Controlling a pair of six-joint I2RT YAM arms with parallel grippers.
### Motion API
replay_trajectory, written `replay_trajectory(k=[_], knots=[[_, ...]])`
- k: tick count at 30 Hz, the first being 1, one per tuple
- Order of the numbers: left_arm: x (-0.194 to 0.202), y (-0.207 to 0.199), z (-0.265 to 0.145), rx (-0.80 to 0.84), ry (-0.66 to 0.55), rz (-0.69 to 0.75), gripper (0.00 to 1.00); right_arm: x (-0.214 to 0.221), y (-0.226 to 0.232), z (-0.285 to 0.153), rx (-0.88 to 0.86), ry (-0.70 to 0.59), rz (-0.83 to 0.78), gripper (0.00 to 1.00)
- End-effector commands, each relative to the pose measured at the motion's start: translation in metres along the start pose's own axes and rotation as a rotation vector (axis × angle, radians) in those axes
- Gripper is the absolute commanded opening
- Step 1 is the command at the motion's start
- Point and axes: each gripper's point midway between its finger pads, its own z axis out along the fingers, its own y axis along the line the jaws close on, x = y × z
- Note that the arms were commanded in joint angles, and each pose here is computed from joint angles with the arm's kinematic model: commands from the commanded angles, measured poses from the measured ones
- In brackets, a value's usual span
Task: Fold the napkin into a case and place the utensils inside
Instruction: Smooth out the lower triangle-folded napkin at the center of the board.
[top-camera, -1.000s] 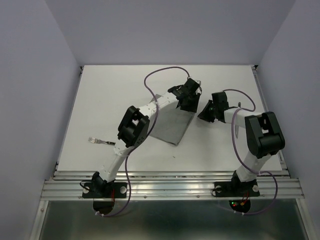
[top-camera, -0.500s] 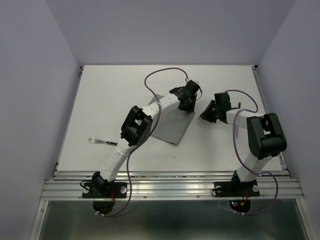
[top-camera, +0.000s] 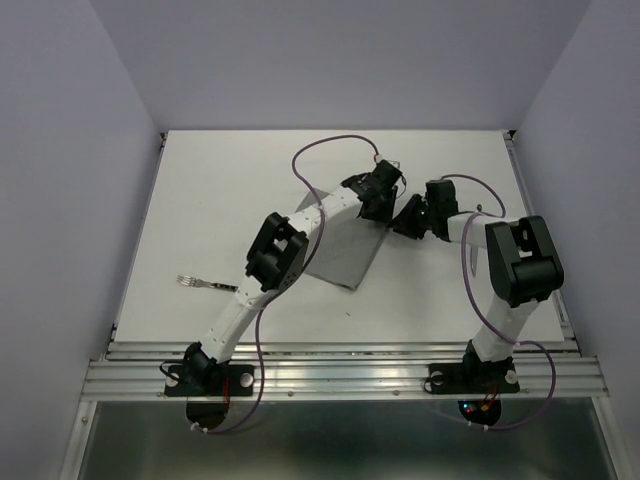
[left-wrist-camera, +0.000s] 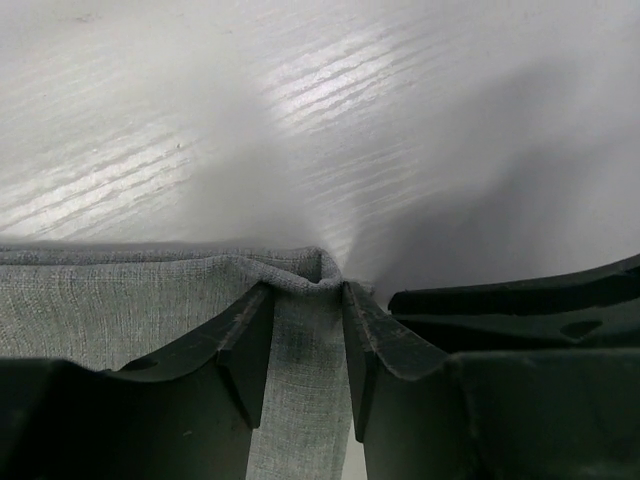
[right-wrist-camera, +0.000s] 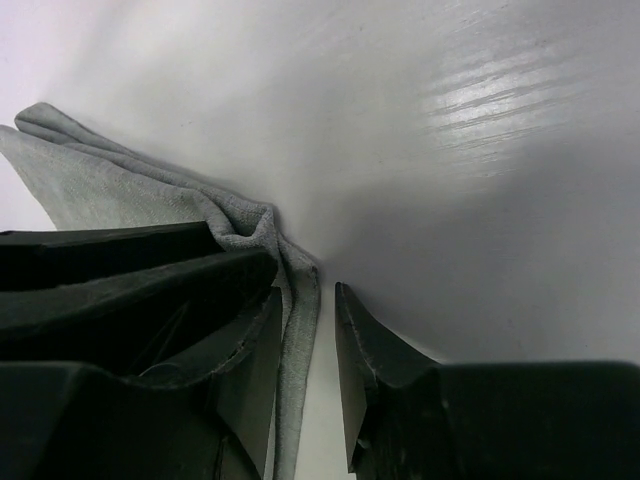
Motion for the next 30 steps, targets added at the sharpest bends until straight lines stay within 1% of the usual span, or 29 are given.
replay_trajectory(k=[1,2,3,5,6,9,10,11,12,14,17,18,19,20,21,25,30], knots=[[-0.016,-0.006,-0.001,0.020,-0.033,-0.011,0.43,-0.002,0.002,0.006,-0.014,0.005,-0.024,0.34],[-0.014,-0.003,0.002,0.016,-0.027,-0.010,0.42,-0.001,0.001,0.008,-0.011,0.010,-0.022,0.34],[-0.014,-0.002,0.003,0.018,-0.026,-0.014,0.37,0.003,0.003,0.009,-0.012,0.018,-0.029,0.34],[-0.011,0.000,0.007,0.020,-0.016,-0.020,0.32,0.004,0.000,0.011,-0.006,0.026,-0.030,0.34],[-0.011,-0.001,0.007,0.024,-0.014,-0.020,0.25,0.005,-0.001,0.011,-0.002,0.027,-0.029,0.33],[-0.012,0.001,0.007,0.023,-0.014,-0.027,0.15,0.007,-0.005,0.013,0.011,0.029,-0.028,0.31],[-0.011,0.002,0.007,0.023,-0.013,-0.027,0.09,0.007,-0.006,0.013,0.013,0.029,-0.026,0.31],[-0.011,0.003,0.007,0.019,-0.011,-0.029,0.06,0.008,-0.007,0.014,0.017,0.031,-0.025,0.30],[-0.012,0.004,0.005,0.021,-0.013,-0.031,0.00,0.008,-0.008,0.014,0.022,0.029,-0.020,0.28],[-0.017,0.003,-0.002,0.025,-0.025,-0.031,0.00,0.006,-0.010,0.015,0.033,0.020,-0.013,0.22],[-0.022,0.005,-0.011,0.026,-0.034,-0.036,0.00,0.004,-0.012,0.013,0.045,0.004,-0.007,0.19],[-0.023,0.005,-0.014,0.027,-0.037,-0.036,0.00,0.003,-0.011,0.013,0.046,0.000,-0.008,0.15],[-0.023,0.006,-0.015,0.025,-0.035,-0.036,0.00,0.003,-0.011,0.013,0.046,0.000,-0.008,0.13],[-0.024,-0.001,-0.023,0.059,-0.032,-0.033,0.00,0.002,-0.010,0.013,0.043,-0.003,-0.009,0.11],[-0.023,-0.001,-0.025,0.065,-0.025,-0.029,0.00,0.002,-0.010,0.013,0.042,-0.002,-0.009,0.07],[-0.027,-0.008,-0.039,0.099,-0.019,-0.025,0.00,-0.002,-0.007,0.013,0.041,-0.011,-0.012,0.02],[-0.026,-0.013,-0.053,0.118,0.000,-0.028,0.00,-0.007,-0.006,0.014,0.046,-0.023,-0.012,0.01]])
